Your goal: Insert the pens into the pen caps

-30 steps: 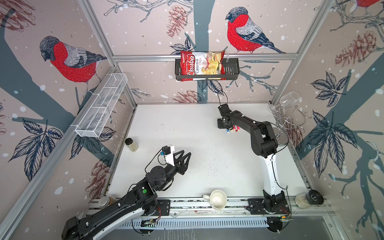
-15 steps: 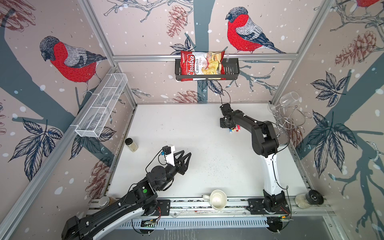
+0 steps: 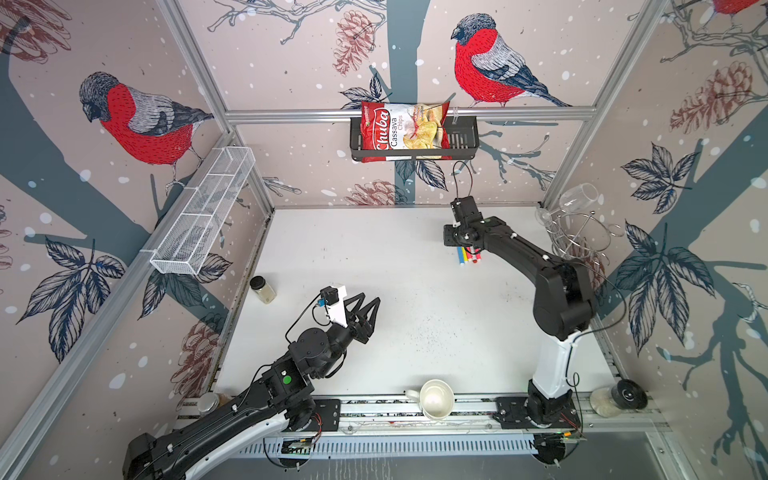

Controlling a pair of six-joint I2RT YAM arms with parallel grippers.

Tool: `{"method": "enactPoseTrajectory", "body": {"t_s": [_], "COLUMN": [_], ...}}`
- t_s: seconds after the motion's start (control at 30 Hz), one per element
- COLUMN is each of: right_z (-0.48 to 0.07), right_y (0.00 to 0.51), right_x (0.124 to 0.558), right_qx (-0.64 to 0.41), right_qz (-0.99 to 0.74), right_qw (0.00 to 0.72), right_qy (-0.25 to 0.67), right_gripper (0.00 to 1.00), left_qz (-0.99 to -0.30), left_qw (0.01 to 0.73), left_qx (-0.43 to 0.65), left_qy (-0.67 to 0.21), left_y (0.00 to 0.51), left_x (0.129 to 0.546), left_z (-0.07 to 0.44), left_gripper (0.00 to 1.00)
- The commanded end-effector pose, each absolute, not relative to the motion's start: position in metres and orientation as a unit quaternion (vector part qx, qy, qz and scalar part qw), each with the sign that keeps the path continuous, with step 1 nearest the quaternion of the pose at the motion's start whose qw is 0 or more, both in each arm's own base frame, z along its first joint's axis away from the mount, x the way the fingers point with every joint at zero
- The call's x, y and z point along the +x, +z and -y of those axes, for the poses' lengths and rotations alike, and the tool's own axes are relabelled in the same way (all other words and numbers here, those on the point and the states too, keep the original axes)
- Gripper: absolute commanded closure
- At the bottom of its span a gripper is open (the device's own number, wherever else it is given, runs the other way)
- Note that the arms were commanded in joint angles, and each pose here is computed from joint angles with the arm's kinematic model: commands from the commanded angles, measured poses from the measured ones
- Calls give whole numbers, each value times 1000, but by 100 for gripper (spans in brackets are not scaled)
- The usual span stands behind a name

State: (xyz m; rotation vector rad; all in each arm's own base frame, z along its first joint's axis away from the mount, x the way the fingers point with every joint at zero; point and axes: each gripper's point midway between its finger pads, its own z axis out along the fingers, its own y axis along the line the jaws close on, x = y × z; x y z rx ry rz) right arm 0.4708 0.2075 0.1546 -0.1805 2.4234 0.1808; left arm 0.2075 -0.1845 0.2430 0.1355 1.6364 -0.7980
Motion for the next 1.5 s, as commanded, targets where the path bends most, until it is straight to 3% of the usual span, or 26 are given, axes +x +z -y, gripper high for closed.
{"method": "enactPoseTrajectory", "body": {"t_s": [0.0, 0.23, 0.3, 0.43, 0.47, 0.5, 0.53, 0.83, 1.07, 1.47], "right_z": [-216, -193, -176, -155, -147, -138, -129, -50, 9, 4], "right_y": [204, 275, 290, 292, 288, 284, 279, 218, 179, 159], "right_x": [463, 393, 372, 337, 329, 323, 319, 284, 259, 251], "right_qx": [-87, -93, -73, -63, -58, -47, -34, 63, 233, 147], "right_qz": [-898, -811, -783, -753, -749, -747, -746, -744, -720, -739], "right_qw": [417, 555, 595, 634, 641, 646, 651, 665, 653, 654], "right_qy": [106, 159, 165, 166, 158, 148, 135, 1, -48, -71], "right_gripper": [55, 47, 42, 37, 32, 10, 0, 1, 0, 0], "left_qz": [-706, -708, -712, -726, -730, -734, -737, -731, -728, -727], "left_qw": [640, 676, 683, 683, 680, 677, 675, 672, 663, 652], "left_qx": [49, 3, -10, -38, -42, -45, -47, -42, -69, -95], "left_qy": [-299, -204, -166, -77, -52, -27, -8, 107, 160, 195], "left_y": [252, 262, 261, 253, 250, 247, 245, 224, 209, 179], "left_x": [215, 229, 234, 245, 248, 250, 252, 258, 252, 242], "left_z": [170, 138, 128, 109, 105, 102, 100, 84, 56, 25], "left_gripper": [40, 24, 13, 2, 2, 2, 1, 5, 7, 8]}}
